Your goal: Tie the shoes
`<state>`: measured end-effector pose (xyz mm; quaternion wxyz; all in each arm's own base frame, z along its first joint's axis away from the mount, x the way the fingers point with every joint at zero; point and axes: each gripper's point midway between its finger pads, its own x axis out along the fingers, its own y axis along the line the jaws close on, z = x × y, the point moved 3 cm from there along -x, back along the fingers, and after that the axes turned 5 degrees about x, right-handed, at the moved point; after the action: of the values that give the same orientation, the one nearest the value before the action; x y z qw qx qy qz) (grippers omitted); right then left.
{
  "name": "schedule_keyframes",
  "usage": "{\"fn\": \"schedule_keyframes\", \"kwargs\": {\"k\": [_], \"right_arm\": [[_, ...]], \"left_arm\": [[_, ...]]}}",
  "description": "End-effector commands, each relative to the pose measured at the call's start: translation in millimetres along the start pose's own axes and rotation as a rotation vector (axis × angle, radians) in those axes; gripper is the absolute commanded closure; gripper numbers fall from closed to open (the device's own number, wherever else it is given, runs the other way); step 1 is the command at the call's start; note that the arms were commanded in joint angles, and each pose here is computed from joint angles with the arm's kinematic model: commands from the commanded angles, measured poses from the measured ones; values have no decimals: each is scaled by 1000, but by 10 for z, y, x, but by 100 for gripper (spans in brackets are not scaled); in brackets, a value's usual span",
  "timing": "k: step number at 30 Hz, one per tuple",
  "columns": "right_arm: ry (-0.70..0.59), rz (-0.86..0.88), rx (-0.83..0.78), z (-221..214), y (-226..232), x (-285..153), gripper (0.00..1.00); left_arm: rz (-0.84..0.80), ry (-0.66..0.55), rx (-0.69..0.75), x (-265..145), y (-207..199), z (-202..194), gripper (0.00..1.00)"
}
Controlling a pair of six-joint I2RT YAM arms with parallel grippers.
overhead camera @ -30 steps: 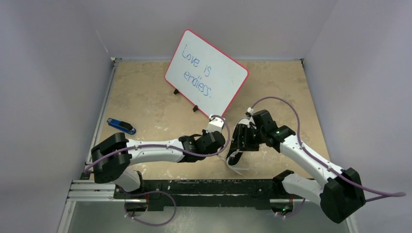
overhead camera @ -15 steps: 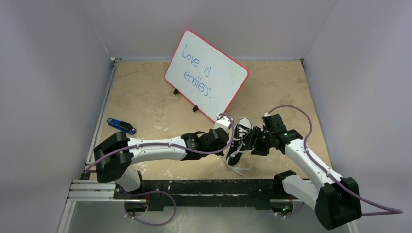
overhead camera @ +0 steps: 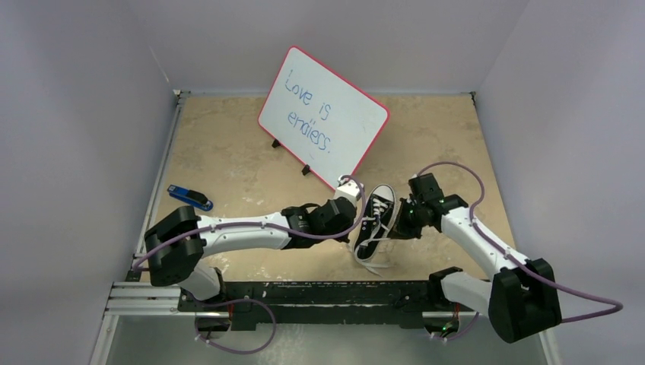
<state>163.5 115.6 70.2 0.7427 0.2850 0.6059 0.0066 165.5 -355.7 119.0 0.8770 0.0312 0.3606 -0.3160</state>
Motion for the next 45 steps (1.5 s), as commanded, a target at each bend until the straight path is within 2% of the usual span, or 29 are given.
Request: {"fn": "schedule_keyframes", "kwargs": {"k": [1, 5, 9, 12, 15, 16, 20, 22, 25, 26, 29, 33, 38, 45], "right_arm": [[-149, -198, -11, 304, -83, -370, 100], [-251, -415, 61, 513, -261, -536, 99], [-312, -526, 72, 694, -355, -482, 91], [-365, -622, 22, 881, -410, -519, 82], [-371, -700, -50, 1053, -401, -556, 65], [-348, -685, -79, 1079, -352, -535, 58], [-125, -384, -218, 850, 35, -372, 44], [-109, -191, -267, 737, 205, -316, 30], [-50, -51, -258, 669, 266, -265, 25], [-30, -17, -267, 658, 307, -279, 21], [-29, 112, -207, 657, 419, -271, 15], [5, 89, -201, 598, 296, -99, 15], [6, 156, -167, 595, 325, 159, 20], [-33, 349, -82, 644, 821, 291, 22]], "left_arm": [[-24, -99, -28, -164, -7, 370, 100], [-7, -108, -41, -167, 68, 402, 100], [-8, -114, -45, -150, 95, 441, 100], [-6, -112, -45, -134, 115, 464, 100], [-13, -110, -50, -122, 122, 476, 100], [-15, -109, -49, -116, 122, 475, 100], [-14, -106, -54, -100, 138, 484, 100], [-16, -108, -58, -103, 148, 495, 100], [-22, -106, -66, -100, 157, 494, 100], [-24, -104, -69, -96, 161, 488, 100], [-31, -96, -72, -90, 162, 456, 100], [-20, -95, -107, -72, 226, 451, 100], [-34, -107, -173, -44, 332, 523, 100], [25, -111, -206, -28, 620, 630, 100]]}}
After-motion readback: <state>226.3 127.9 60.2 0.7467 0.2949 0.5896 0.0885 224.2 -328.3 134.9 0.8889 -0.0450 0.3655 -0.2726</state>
